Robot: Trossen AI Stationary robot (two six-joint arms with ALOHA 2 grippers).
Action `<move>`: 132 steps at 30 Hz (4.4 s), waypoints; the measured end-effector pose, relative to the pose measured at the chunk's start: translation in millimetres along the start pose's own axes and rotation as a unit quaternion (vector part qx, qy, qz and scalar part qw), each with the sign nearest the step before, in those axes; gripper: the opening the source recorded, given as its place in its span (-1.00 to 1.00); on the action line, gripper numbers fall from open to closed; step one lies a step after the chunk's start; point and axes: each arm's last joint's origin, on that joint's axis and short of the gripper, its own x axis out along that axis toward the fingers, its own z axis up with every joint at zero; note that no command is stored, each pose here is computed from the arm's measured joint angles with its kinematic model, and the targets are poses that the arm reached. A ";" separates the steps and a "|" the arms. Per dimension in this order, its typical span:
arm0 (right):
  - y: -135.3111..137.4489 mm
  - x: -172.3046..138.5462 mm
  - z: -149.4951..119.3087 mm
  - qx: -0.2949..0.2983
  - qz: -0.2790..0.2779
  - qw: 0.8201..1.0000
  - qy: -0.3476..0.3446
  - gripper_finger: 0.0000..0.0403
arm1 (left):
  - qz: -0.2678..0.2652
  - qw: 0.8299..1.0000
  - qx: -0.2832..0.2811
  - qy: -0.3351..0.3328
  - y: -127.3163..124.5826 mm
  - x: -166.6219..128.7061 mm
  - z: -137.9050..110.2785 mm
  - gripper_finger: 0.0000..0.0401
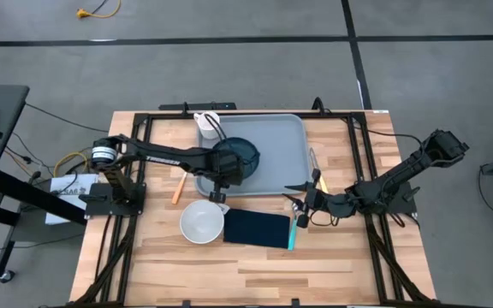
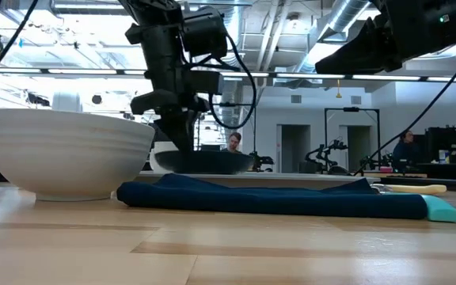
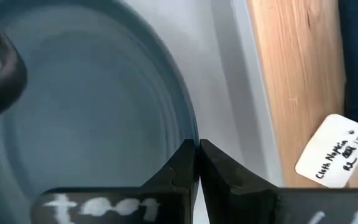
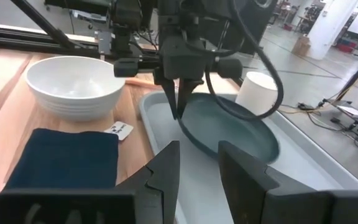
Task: Set up tray
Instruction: Put the green plate below the white mug on the gray tray, then put the white bowl on the green plate on the gray tray
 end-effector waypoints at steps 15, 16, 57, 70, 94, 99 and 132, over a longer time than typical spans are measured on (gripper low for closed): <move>0.0 0.0 -0.1 0.000 0.000 1.000 0.000 -0.49 | -0.002 1.000 -0.022 0.014 2.6 1.7 -3.3 -1.00; 0.0 0.0 -0.1 0.000 0.000 1.000 0.000 -0.49 | -0.003 1.000 -0.022 0.016 2.4 1.7 -3.8 -0.99; 0.1 0.0 -3.1 -0.003 0.001 1.000 0.013 -0.49 | -0.198 0.976 -0.087 -0.015 -45.7 -91.4 19.9 -0.72; 0.1 -0.1 -3.0 0.002 0.001 1.000 0.013 -0.49 | -0.091 0.994 -0.060 -0.024 -174.5 -116.6 6.5 -0.72; 0.1 0.0 -3.0 0.006 0.001 1.000 0.012 -0.49 | -0.059 0.994 -0.081 -0.049 -221.8 -131.7 -10.5 -0.34; 0.1 -0.1 -3.0 0.006 0.001 1.000 0.012 -0.49 | -0.060 0.994 -0.085 -0.024 -220.5 -112.9 -19.8 -0.30; 0.6 0.4 -3.2 0.007 0.001 1.000 0.012 -0.49 | -0.041 0.996 -0.050 0.054 -221.8 -71.3 -24.6 -0.30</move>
